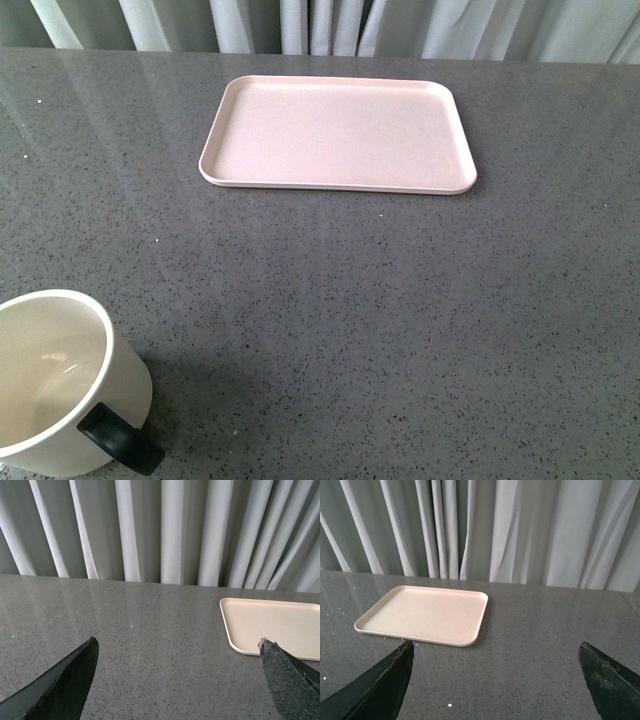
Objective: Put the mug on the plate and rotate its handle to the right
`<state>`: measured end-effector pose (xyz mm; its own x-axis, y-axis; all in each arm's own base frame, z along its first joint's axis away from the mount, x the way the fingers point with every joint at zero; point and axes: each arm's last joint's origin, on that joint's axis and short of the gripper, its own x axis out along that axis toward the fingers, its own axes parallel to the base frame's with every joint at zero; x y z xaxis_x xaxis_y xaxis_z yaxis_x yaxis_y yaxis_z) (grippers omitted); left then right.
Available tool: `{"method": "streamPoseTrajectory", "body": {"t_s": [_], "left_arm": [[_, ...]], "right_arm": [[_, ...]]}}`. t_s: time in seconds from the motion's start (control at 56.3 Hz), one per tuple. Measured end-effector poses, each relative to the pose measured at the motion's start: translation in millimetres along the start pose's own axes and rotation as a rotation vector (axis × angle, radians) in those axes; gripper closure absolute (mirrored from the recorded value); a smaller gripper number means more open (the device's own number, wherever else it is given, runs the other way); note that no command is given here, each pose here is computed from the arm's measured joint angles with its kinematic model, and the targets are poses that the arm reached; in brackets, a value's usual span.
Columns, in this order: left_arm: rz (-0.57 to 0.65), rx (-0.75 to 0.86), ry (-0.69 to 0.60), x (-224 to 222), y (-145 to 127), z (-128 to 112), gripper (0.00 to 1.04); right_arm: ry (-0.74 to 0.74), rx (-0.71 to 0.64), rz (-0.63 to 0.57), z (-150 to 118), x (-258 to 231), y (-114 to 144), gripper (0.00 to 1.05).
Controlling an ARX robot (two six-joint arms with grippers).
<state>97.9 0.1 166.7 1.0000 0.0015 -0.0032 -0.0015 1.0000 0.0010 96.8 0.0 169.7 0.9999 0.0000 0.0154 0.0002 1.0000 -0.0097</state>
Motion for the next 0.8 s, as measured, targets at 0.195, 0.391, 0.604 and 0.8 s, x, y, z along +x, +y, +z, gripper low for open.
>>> {"method": "streamPoseTrajectory", "body": {"t_s": [0.195, 0.391, 0.604, 0.8], "left_arm": [[0.0, 0.0, 0.0, 0.0, 0.0, 0.0, 0.09], [0.0, 0.0, 0.0, 0.0, 0.0, 0.0, 0.09], [0.0, 0.0, 0.0, 0.0, 0.0, 0.0, 0.09], [0.0, 0.0, 0.0, 0.0, 0.0, 0.0, 0.09]], "right_arm": [[0.0, 0.0, 0.0, 0.0, 0.0, 0.0, 0.09], [0.0, 0.0, 0.0, 0.0, 0.0, 0.0, 0.09], [0.0, 0.0, 0.0, 0.0, 0.0, 0.0, 0.09], [0.0, 0.0, 0.0, 0.0, 0.0, 0.0, 0.09]]}}
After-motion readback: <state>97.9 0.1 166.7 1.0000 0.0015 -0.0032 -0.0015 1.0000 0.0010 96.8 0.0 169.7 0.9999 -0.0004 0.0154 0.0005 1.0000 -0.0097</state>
